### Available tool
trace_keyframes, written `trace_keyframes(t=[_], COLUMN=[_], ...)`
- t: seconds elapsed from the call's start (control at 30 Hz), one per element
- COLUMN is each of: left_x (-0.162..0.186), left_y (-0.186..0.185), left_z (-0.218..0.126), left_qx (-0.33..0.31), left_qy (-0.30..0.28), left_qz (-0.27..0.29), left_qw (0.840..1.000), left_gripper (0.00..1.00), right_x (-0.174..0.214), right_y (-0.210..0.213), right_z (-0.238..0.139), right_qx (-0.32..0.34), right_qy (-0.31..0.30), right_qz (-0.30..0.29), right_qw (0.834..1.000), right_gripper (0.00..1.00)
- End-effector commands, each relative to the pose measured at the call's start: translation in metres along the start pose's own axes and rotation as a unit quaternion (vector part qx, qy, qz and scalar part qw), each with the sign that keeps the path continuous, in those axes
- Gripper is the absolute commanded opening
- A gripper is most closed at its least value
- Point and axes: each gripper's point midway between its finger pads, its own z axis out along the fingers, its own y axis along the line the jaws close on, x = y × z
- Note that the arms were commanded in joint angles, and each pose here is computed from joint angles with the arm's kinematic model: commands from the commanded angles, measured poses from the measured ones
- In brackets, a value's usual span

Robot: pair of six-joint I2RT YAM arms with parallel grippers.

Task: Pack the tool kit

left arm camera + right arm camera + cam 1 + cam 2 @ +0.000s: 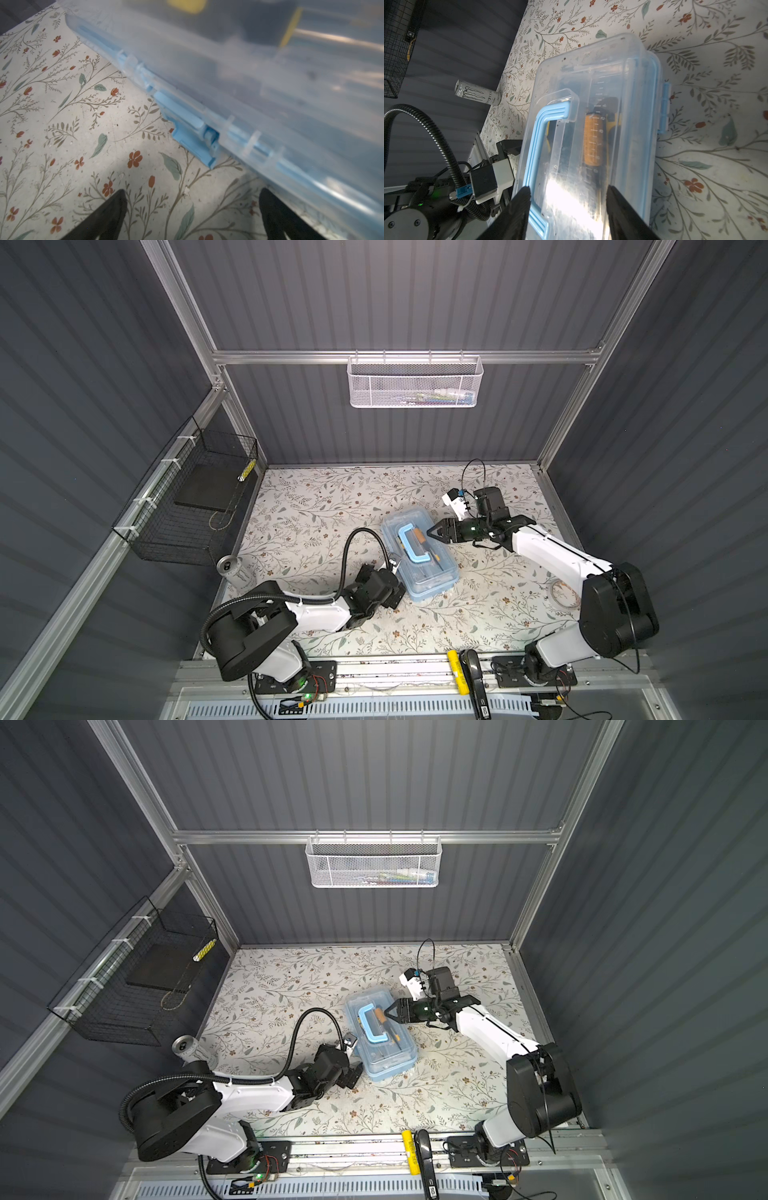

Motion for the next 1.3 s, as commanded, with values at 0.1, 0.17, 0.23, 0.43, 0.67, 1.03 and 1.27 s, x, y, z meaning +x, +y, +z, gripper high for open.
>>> trace_keyframes(t=[0.1,0.17,0.23,0.43,0.67,1.03,1.27], left_x=[-0.018,-0.019,-0.020,-0.023,-0.017,-0.026,-0.022], left_y=[0.012,0.018,0.024,0.029,0.050,0.073,0.064], left_z=[0.013,0.015,0.017,0.024,0.013,-0.011,0.003], left_qx=[-0.050,-0.065,-0.081,-0.102,-0.148,-0.182,-0.074], left_qy=[-0.031,-0.034,-0.040,-0.052,-0.044,-0.045,-0.024], left_qz=[-0.007,-0.014,-0.028,-0.038,-0.062,-0.128,-0.245], left_qw=[0.998,0.997,0.996,0.993,0.986,0.974,0.967], left_gripper=[1.00,1.00,1.00,1.00,1.00,1.00,1.00], right_x=[0.018,0.019,0.020,0.023,0.025,0.026,0.026], right_y=[-0.008,-0.008,-0.007,-0.009,-0.011,-0.015,-0.016], right_z=[-0.003,-0.005,-0.008,-0.008,-0.010,-0.008,-0.005], right_qx=[0.007,0.007,0.007,0.005,0.008,0.009,0.004], right_qy=[0.017,0.016,0.013,0.014,0.013,0.017,0.016], right_qz=[0.026,0.025,0.026,0.031,0.032,0.043,0.043], right_qw=[0.999,1.000,1.000,0.999,0.999,0.999,0.999], right_gripper=[0.61,0.61,0.61,0.61,0.61,0.60,0.60])
